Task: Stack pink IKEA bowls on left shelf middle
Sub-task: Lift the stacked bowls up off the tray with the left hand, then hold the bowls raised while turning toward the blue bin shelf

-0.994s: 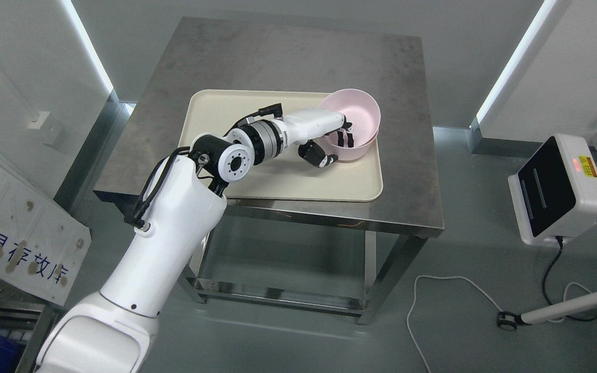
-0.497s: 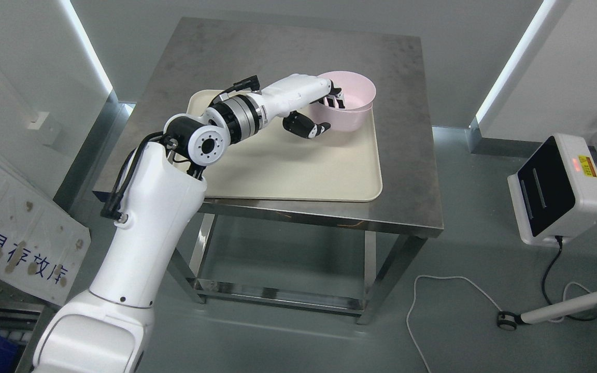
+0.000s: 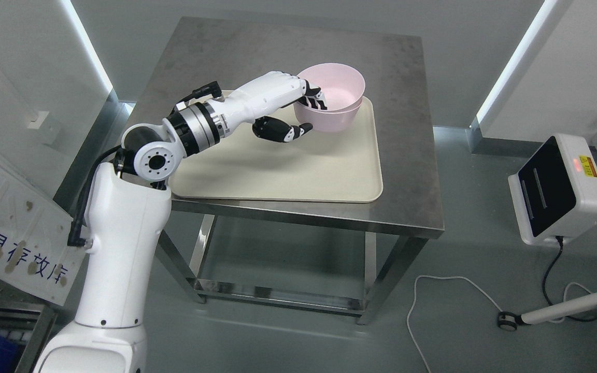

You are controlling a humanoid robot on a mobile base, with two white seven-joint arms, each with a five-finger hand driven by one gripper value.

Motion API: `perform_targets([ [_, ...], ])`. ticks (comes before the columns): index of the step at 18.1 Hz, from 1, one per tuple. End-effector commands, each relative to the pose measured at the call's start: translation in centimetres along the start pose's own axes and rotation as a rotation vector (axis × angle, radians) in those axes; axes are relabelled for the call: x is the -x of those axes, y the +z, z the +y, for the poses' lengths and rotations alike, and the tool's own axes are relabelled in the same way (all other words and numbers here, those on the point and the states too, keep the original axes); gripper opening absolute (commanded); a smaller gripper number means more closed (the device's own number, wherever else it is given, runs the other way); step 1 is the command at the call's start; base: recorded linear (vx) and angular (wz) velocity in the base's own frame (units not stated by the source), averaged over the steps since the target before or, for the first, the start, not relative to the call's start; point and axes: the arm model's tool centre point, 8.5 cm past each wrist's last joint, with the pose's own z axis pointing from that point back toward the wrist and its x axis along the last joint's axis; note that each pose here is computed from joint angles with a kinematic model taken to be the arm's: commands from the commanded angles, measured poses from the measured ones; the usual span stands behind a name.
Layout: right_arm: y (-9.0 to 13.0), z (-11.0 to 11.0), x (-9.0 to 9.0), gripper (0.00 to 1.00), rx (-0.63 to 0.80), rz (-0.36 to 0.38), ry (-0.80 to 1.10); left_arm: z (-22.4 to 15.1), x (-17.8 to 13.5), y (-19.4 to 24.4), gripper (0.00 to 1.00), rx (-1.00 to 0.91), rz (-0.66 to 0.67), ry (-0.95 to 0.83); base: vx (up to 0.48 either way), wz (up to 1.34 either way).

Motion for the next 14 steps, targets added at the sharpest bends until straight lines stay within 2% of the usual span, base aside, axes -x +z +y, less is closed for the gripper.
perform_targets([
  [1, -0.1, -1.2, 0.7, 1.00, 0.019, -0.005, -0.011, 2.6, 2.0, 8.1, 0.03, -0.216, 0.071, -0.026, 0.000, 0.00],
  [9, -0.1, -1.2, 0.7, 1.00, 0.019, -0.004, -0.011, 1.0, 1.6, 8.3, 0.03, -0.192, 0.039, 0.003, -0.016, -0.01],
  [14, -0.1, -1.2, 0.7, 1.00, 0.019, -0.004, -0.011, 0.4, 1.6, 8.2, 0.04, -0.179, 0.037, 0.014, -0.175, -0.04],
])
